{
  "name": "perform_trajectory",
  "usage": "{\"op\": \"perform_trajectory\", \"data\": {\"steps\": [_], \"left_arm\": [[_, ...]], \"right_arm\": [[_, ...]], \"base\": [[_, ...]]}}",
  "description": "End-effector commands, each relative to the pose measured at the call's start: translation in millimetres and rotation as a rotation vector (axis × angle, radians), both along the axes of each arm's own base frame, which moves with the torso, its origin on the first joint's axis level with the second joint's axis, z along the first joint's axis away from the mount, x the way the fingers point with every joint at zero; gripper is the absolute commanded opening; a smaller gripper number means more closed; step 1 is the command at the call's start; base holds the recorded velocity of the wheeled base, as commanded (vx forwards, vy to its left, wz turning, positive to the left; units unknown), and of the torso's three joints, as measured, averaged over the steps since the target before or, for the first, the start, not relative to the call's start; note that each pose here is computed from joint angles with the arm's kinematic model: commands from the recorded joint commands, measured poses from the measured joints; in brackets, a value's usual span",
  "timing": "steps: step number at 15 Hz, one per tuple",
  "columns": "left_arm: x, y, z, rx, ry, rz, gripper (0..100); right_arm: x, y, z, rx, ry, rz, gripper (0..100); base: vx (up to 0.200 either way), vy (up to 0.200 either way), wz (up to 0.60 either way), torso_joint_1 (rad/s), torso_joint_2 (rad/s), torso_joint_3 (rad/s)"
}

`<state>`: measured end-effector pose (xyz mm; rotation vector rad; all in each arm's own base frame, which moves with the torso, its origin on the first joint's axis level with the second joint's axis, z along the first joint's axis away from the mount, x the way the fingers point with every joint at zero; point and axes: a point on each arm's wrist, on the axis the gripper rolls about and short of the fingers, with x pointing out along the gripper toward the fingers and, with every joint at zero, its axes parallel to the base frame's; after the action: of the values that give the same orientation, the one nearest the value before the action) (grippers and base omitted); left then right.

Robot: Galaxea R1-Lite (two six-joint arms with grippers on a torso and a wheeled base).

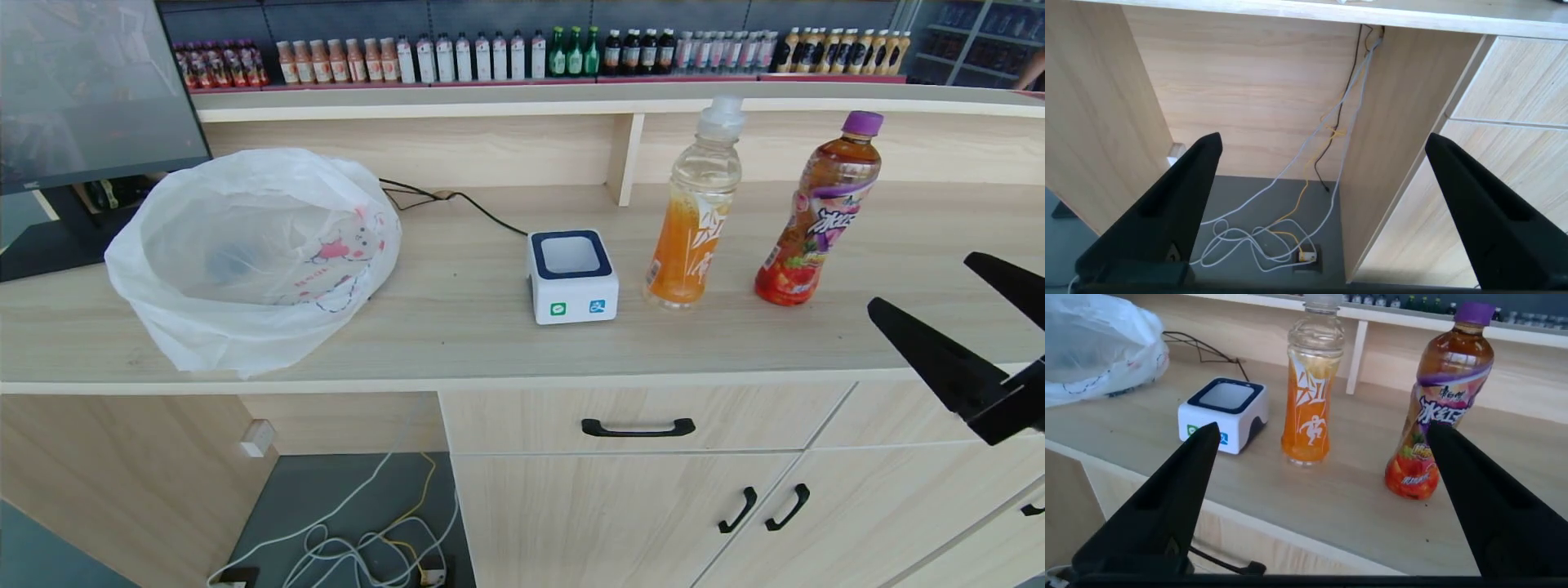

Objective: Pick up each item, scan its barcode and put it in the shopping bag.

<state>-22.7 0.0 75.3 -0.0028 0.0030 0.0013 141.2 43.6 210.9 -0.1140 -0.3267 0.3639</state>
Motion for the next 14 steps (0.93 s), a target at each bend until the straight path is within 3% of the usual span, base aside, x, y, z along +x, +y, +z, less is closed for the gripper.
{"op": "perform_trajectory", "data": {"steps": [1, 4, 14], "left_arm": [[0.0, 0.0, 0.0, 0.0, 0.0, 0.0, 100], [0.0, 0.0, 0.0, 0.0, 0.0, 0.0, 100], [0.0, 0.0, 0.0, 0.0, 0.0, 0.0, 100]], "right_arm": [[23.6, 18.0, -7.7, 0.028, 0.012, 0.029, 100], [32.0, 39.3, -0.4, 0.106, -0.002, 0.022, 100], [46.9, 47.2, -11.3, 0.086, 0.039, 0.02, 100]], "base": [[0.0, 0.0, 0.0, 0.0, 0.0, 0.0], [0.0, 0.0, 0.0, 0.0, 0.0, 0.0], [0.0, 0.0, 0.0, 0.0, 0.0, 0.0]]}}
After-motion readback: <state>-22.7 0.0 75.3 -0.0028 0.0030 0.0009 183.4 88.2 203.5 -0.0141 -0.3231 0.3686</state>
